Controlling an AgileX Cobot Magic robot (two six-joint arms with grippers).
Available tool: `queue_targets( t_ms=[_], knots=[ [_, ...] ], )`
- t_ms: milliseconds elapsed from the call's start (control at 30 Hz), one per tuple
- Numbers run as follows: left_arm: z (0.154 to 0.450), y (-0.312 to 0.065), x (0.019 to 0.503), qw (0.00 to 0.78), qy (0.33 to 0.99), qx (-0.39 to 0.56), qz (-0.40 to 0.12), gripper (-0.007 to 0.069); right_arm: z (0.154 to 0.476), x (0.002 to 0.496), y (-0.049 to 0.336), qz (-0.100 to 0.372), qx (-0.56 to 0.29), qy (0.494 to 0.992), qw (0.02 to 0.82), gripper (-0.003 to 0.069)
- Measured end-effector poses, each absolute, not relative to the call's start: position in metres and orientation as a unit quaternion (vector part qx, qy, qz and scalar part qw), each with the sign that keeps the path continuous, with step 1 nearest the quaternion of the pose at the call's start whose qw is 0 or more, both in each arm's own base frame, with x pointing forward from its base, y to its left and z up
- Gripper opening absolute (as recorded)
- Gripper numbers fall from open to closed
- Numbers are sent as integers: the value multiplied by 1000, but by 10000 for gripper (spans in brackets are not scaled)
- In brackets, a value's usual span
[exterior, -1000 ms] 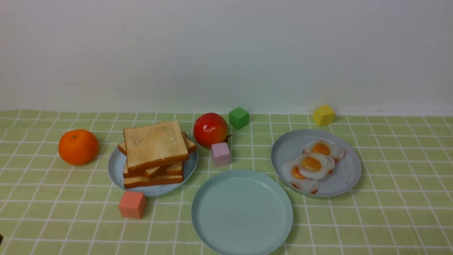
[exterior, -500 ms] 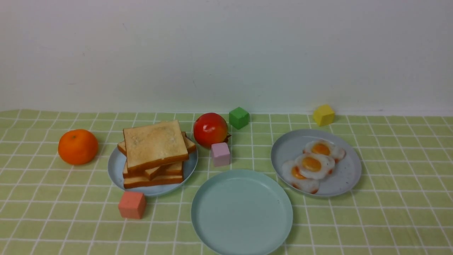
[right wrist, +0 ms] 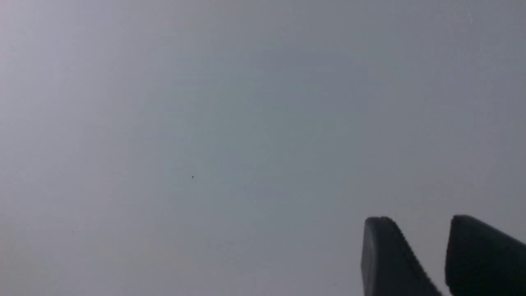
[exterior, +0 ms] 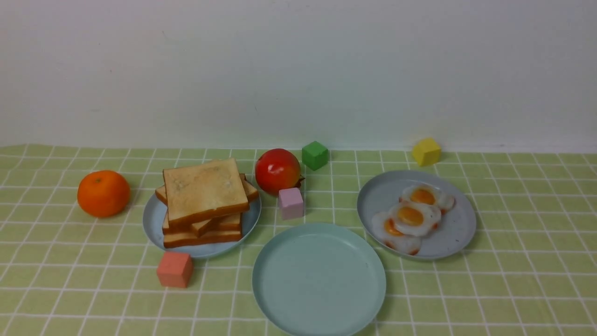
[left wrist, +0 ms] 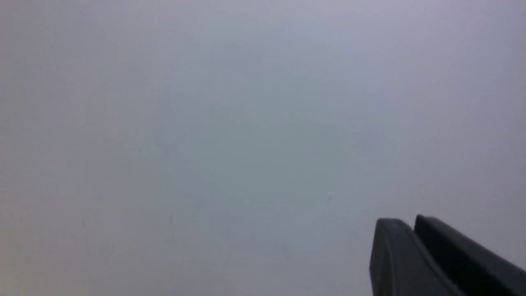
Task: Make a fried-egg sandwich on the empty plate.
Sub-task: Use the left arm to grab a slice of bread
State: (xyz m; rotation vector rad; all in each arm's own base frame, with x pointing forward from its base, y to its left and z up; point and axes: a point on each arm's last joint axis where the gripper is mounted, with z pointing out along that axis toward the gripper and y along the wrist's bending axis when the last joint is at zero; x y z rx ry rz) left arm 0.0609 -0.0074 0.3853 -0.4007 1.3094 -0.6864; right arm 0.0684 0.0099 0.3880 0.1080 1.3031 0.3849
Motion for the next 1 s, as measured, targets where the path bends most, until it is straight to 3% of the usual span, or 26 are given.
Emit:
queue_targets(
  t_ms=[100, 233, 333, 467, 600, 867, 1000],
  knots=[
    [380, -15, 102, 608, 703, -219, -297, 75, 411, 92, 14, 170, 56, 672, 719, 241],
    [354, -19, 141, 522, 775, -241, -264, 78, 404, 117, 17, 151, 56, 729, 665, 241],
    [323, -22, 180, 446, 825, -259, -231, 78, 385, 138, 21, 148, 64, 777, 609, 241],
    [286, -29, 214, 349, 864, -290, -220, 82, 356, 156, 30, 188, 99, 837, 504, 241],
    [258, -37, 241, 277, 898, -270, -211, 83, 335, 170, 43, 212, 68, 883, 414, 241],
    [248, -44, 295, 240, 912, -233, -239, 99, 325, 182, 70, 296, -66, 878, 371, 251],
    [237, -32, 325, 232, 911, -245, -238, 195, 329, 180, 81, 333, -136, 850, 385, 317]
  ],
)
